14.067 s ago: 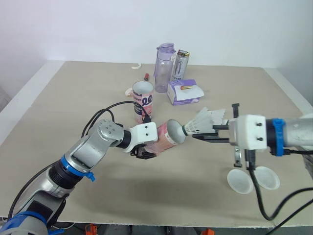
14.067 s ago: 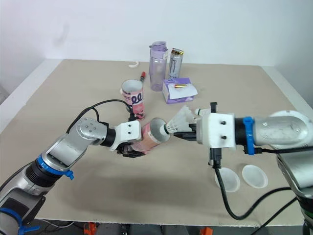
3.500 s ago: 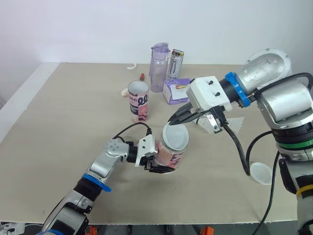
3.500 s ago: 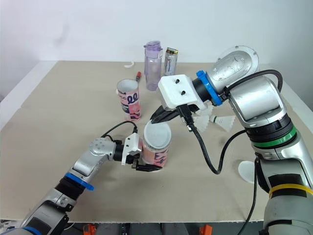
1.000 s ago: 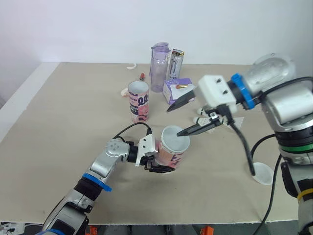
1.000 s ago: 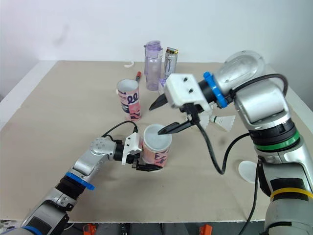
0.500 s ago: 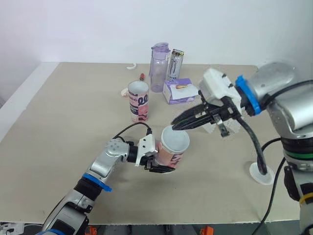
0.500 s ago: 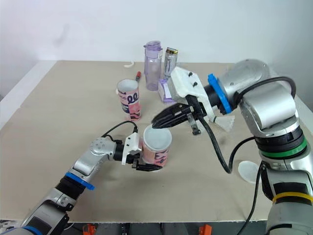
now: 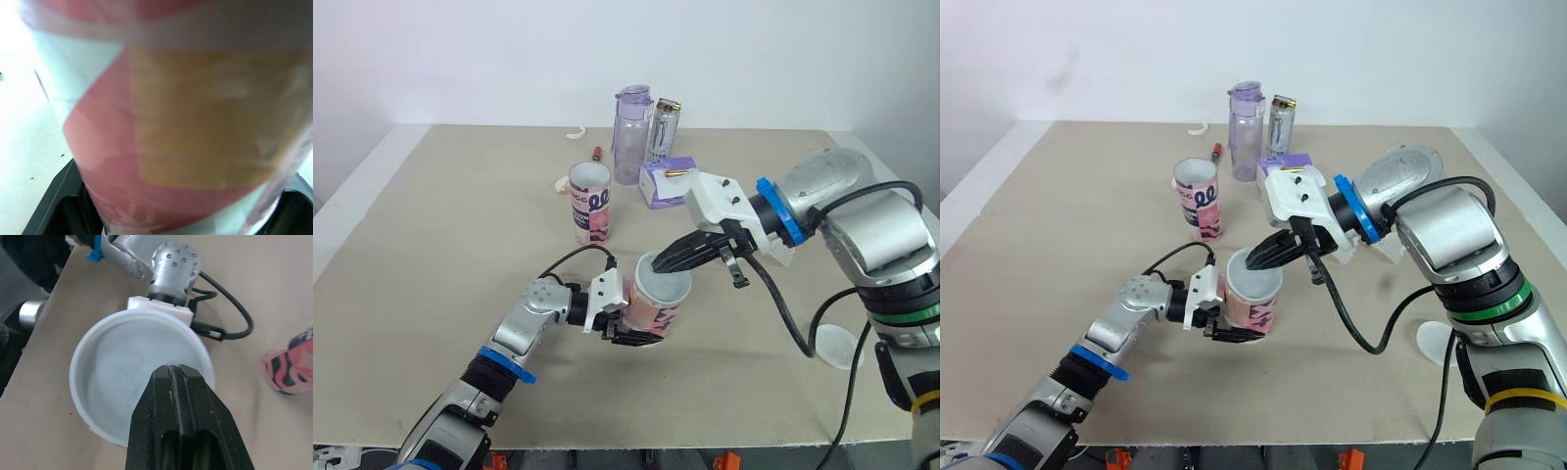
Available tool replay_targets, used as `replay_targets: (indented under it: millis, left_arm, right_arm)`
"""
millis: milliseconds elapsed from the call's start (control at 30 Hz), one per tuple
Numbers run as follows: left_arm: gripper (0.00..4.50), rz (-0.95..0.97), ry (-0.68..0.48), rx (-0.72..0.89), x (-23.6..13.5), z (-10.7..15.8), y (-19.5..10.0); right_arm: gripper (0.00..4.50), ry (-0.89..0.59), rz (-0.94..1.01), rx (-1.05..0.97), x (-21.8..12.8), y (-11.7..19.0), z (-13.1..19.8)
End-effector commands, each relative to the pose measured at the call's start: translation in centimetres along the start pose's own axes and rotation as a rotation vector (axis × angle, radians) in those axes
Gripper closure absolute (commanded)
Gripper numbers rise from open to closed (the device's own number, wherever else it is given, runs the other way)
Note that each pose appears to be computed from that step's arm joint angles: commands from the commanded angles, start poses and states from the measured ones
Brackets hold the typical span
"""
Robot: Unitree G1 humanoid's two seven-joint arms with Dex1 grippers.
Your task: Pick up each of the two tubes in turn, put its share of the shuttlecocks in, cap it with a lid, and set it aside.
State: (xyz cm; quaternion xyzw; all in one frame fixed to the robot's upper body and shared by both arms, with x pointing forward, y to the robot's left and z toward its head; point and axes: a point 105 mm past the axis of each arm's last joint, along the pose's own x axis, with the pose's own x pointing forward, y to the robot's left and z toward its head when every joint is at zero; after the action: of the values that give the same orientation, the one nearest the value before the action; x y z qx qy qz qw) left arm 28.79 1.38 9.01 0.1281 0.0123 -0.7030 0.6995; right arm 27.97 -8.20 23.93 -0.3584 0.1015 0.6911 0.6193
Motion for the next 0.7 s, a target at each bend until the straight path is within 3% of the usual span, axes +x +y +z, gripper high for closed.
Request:
replay_targets:
  millis: [33, 700]
  left_arm:
    - [1.19, 0.068, 0.127, -0.093, -1.1, -3.6, 0.1]
    - [1.19, 0.080, 0.125, -0.092, -1.1, -3.6, 0.5]
  right_arm:
    - [4.44, 0.051, 0.016, -0.018, 0.6, 0.1, -0.7]
    - [4.44, 0.194, 0.153, -0.134, 3.6, 0.9, -2.8]
